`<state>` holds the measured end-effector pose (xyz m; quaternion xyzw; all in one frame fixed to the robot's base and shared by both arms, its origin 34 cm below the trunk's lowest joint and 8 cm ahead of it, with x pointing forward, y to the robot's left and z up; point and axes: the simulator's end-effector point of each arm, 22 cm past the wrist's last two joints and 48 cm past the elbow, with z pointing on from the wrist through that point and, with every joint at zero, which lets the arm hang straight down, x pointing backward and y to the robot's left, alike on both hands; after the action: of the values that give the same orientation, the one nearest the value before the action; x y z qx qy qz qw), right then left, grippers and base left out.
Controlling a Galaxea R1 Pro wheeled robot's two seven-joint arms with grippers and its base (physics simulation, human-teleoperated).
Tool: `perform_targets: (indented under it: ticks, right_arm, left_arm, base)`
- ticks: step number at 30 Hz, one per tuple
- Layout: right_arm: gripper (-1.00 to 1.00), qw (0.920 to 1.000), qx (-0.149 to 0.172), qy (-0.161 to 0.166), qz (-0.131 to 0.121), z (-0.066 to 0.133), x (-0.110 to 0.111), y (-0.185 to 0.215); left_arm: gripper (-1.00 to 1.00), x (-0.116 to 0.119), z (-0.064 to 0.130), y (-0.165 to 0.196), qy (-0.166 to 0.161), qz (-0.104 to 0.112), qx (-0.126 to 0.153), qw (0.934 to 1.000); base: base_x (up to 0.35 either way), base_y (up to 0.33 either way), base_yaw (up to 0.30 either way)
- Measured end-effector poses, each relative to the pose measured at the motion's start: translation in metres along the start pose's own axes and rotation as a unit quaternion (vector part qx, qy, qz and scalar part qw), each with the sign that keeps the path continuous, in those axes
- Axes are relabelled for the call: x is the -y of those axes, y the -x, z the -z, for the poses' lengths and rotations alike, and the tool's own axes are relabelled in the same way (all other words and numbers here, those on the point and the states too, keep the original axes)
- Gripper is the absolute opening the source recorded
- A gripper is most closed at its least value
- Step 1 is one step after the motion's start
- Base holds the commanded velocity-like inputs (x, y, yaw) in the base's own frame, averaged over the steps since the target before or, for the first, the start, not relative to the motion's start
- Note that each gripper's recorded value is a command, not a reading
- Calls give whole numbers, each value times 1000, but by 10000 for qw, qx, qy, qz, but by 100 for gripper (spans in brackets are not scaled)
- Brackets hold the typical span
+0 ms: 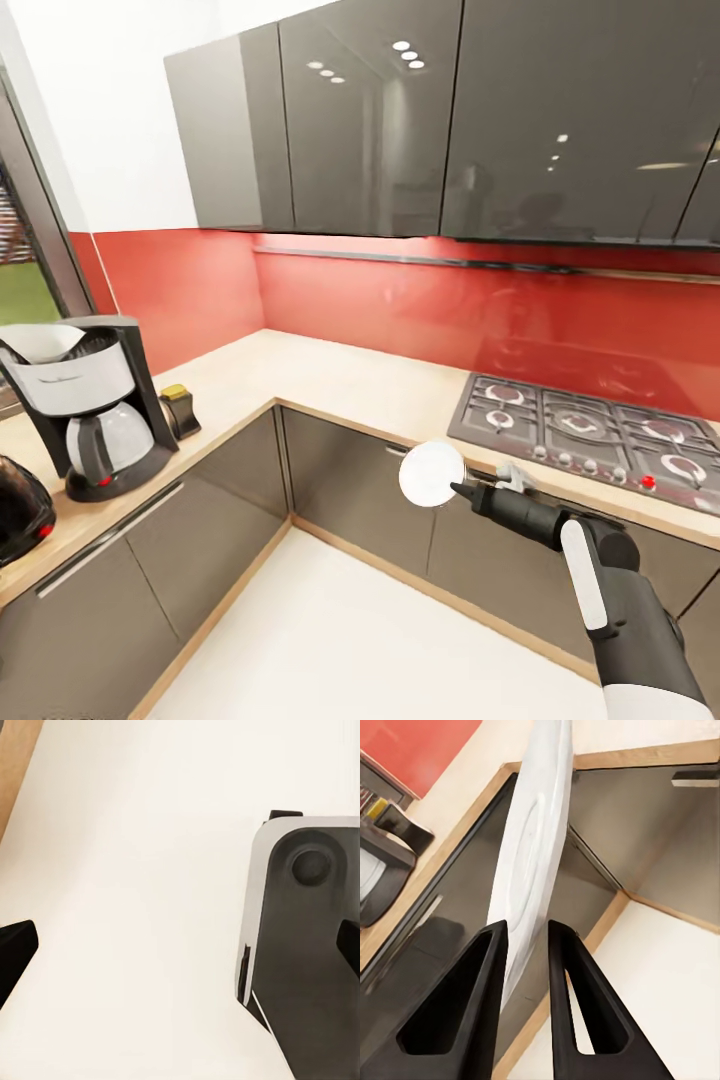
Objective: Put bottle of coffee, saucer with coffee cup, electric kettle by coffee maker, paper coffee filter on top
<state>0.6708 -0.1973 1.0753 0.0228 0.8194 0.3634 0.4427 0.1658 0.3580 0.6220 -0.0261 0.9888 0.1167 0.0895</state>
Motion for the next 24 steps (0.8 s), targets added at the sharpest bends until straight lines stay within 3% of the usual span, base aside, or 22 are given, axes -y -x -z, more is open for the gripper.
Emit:
perform_targets:
  ticks: [24]
  right_arm:
    - [-100, 10000, 1, 2, 3, 0, 0, 0]
  left_arm:
    - [100, 0, 0, 0, 10, 11, 3, 10000]
  base:
    - [280, -209, 277]
